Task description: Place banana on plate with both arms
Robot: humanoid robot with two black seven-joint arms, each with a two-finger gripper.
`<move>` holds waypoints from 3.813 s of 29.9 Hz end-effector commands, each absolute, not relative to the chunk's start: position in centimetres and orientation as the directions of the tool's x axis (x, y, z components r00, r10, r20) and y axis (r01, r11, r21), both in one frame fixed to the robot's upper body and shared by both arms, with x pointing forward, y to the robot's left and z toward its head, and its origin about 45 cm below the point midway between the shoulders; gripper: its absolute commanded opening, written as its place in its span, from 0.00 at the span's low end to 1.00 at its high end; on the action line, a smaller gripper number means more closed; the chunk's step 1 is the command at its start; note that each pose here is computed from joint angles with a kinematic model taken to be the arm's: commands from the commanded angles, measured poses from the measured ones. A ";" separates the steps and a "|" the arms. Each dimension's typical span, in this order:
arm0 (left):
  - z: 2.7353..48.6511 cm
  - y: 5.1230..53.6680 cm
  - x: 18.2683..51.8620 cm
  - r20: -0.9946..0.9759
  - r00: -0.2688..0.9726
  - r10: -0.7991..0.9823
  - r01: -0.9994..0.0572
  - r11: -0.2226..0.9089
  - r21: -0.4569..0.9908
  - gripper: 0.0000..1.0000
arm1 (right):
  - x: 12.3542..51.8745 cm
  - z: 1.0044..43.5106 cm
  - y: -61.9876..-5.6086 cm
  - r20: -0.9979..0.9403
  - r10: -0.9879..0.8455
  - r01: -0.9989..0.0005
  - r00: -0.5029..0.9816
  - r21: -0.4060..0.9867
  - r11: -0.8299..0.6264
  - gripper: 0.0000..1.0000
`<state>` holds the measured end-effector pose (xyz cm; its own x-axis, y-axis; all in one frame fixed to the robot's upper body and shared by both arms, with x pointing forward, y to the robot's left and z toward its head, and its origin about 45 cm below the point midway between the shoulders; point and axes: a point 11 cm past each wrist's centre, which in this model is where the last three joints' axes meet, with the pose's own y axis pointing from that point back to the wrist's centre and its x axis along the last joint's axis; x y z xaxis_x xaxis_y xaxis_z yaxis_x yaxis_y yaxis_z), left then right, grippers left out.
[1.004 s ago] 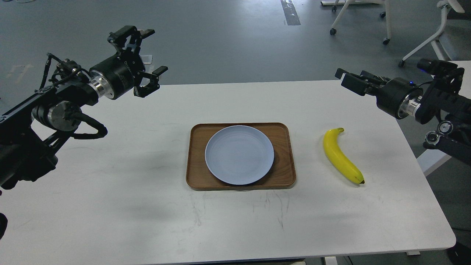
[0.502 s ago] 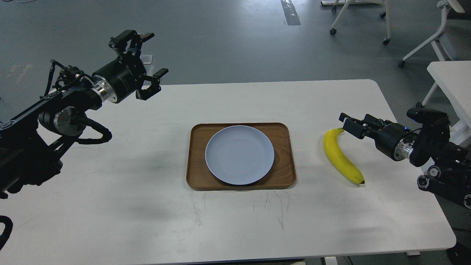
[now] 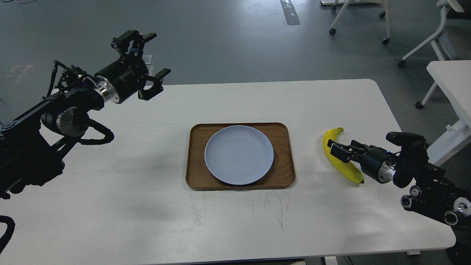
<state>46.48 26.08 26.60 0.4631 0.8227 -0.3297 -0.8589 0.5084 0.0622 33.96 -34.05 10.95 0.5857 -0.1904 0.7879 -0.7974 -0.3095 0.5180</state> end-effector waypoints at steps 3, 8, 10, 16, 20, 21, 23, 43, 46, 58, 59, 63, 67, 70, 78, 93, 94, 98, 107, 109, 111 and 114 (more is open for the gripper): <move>26.5 26.4 46.4 -0.325 0.461 0.826 -0.860 0.506 0.063 0.98 | 34.0 10.3 -33.6 0.784 -0.176 -0.788 0.596 0.529 -0.314 0.86; 26.4 26.2 46.3 -0.323 0.465 0.824 -0.858 0.510 0.065 0.98 | 33.5 9.7 -33.7 0.777 -0.141 -0.772 0.614 0.553 -0.313 0.83; 26.4 26.2 46.3 -0.323 0.466 0.824 -0.858 0.510 0.065 0.98 | 33.4 9.2 -33.3 0.774 -0.127 -0.764 0.621 0.560 -0.320 0.80; 26.0 26.4 46.1 -0.324 0.462 0.826 -0.858 0.508 0.073 0.98 | 33.4 8.7 -32.5 0.783 -0.082 -0.757 0.616 0.560 -0.337 0.40; 26.1 26.6 46.1 -0.321 0.458 0.829 -0.863 0.501 0.064 0.98 | 33.7 9.0 -32.1 0.811 -0.065 -0.775 0.581 0.528 -0.349 0.16; 26.2 26.6 46.1 -0.321 0.458 0.829 -0.863 0.501 0.061 0.98 | 33.8 9.0 -32.0 0.814 -0.066 -0.777 0.577 0.522 -0.351 0.15; 26.1 26.7 46.1 -0.319 0.457 0.830 -0.865 0.499 0.060 0.98 | 34.2 9.5 -31.9 0.824 -0.065 -0.785 0.562 0.507 -0.357 0.08; 25.9 26.8 46.0 -0.322 0.454 0.831 -0.865 0.497 0.065 0.98 | 40.0 17.5 -24.5 0.927 -0.041 -0.753 0.374 0.277 -0.598 0.04; 26.0 27.0 46.0 -0.319 0.451 0.834 -0.867 0.493 0.063 0.98 | 39.5 17.0 -21.3 0.923 0.040 -0.665 0.383 0.306 -0.682 0.04; 26.3 27.9 46.1 -0.309 0.438 0.844 -0.876 0.478 0.062 0.98 | 37.6 13.2 -14.9 0.894 0.187 -0.524 0.407 0.396 -0.754 0.04; 26.4 28.0 46.1 -0.309 0.437 0.845 -0.877 0.476 0.061 0.98 | 37.3 12.8 -14.4 0.890 0.195 -0.511 0.412 0.402 -0.760 0.05; 26.5 28.5 46.1 -0.302 0.433 0.849 -0.880 0.471 0.064 0.98 | 36.8 12.1 -13.5 0.886 0.204 -0.496 0.416 0.409 -0.766 0.06; 26.5 28.6 46.1 -0.302 0.432 0.850 -0.881 0.470 0.064 0.98 | 36.5 11.7 -13.0 0.883 0.200 -0.489 0.424 0.409 -0.770 0.09; 26.6 29.1 46.0 -0.296 0.425 0.856 -0.884 0.462 0.066 0.98 | 36.7 11.7 -12.8 0.886 0.198 -0.494 0.419 0.406 -0.769 0.15; 26.5 29.3 46.0 -0.294 0.423 0.857 -0.885 0.460 0.068 0.98 | 37.3 11.9 -11.8 0.881 0.116 -0.536 0.458 0.378 -0.755 0.50; 26.8 29.3 46.0 -0.294 0.424 0.857 -0.889 0.455 0.043 0.98 | 39.1 13.7 -11.1 0.886 -0.015 -0.616 0.464 0.310 -0.724 0.80; 26.8 29.2 46.0 -0.295 0.425 0.856 -0.889 0.456 0.042 0.98 | 39.9 14.8 -11.1 0.883 -0.082 -0.649 0.462 0.273 -0.710 0.85; 26.5 28.8 46.0 -0.294 0.431 0.853 -0.884 0.464 0.049 0.98 | 43.2 19.1 -12.9 0.825 -0.355 -0.776 0.440 0.150 -0.613 0.92; 24.7 27.3 45.6 -0.349 0.434 0.830 -0.875 0.481 0.057 0.98 | 45.2 24.6 -19.0 0.223 -0.858 -0.886 0.463 0.104 -0.451 0.96; 24.0 26.4 45.3 -0.372 0.433 0.821 -0.871 0.487 0.062 0.98 | 45.7 25.2 -20.3 0.002 -0.911 -0.908 0.412 0.087 -0.411 0.97; 23.4 25.9 45.1 -0.386 0.432 0.815 -0.868 0.492 0.068 0.98 | 45.8 25.1 -20.7 -0.131 -0.914 -0.913 0.383 0.094 -0.396 0.98; 22.7 25.8 44.8 -0.404 0.423 0.811 -0.870 0.489 0.071 0.98 | 45.3 24.4 -20.6 -0.216 -0.906 -0.907 0.365 0.134 -0.398 0.98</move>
